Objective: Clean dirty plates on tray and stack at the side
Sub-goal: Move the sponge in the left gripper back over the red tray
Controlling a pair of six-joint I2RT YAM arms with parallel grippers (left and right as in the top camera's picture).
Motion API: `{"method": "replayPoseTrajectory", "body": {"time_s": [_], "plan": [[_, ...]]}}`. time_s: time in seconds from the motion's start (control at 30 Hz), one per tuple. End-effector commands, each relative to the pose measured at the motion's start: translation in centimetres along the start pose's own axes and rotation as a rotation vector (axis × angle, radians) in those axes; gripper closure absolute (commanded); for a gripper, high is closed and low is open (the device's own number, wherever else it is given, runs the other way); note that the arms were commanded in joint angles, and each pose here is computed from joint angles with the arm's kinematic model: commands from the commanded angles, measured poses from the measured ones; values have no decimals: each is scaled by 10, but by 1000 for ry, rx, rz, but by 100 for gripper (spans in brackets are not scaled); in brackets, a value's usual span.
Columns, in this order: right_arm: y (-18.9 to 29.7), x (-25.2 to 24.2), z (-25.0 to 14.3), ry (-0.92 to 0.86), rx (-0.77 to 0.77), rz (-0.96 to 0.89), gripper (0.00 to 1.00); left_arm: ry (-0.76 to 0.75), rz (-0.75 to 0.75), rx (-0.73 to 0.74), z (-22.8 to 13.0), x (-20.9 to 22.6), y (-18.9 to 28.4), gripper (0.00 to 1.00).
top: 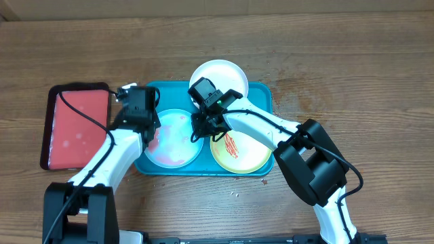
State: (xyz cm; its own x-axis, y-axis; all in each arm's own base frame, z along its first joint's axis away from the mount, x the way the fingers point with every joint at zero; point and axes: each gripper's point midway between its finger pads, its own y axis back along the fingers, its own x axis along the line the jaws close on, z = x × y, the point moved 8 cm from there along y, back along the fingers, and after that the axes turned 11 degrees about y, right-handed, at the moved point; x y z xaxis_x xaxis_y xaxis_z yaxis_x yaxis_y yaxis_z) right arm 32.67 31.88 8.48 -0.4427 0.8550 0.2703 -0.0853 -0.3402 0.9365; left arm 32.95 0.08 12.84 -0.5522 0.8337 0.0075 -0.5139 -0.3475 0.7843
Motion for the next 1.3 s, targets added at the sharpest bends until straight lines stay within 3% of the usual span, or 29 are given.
{"method": "replayPoseTrajectory", "body": {"time_s": [0.0,0.17,0.33,0.6,0.83,1.1,1.27], "plan": [[-5,-3,-3,-8,14,-8,96,54,-38,-137,51,-6,40,96],[10,3,6,31,-9,-2,96,153,-104,-212,91,8,95,96],[42,17,24,157,-114,-58,96,264,-117,-238,106,44,117,96],[110,51,54,299,-341,-377,96,514,71,-131,104,121,94,96],[148,69,67,423,-457,-616,96,674,95,-74,103,167,85,96],[175,73,71,555,-497,-990,96,718,100,-68,103,181,83,96],[180,82,71,635,-493,-1058,96,718,99,-69,103,181,83,96]]}}
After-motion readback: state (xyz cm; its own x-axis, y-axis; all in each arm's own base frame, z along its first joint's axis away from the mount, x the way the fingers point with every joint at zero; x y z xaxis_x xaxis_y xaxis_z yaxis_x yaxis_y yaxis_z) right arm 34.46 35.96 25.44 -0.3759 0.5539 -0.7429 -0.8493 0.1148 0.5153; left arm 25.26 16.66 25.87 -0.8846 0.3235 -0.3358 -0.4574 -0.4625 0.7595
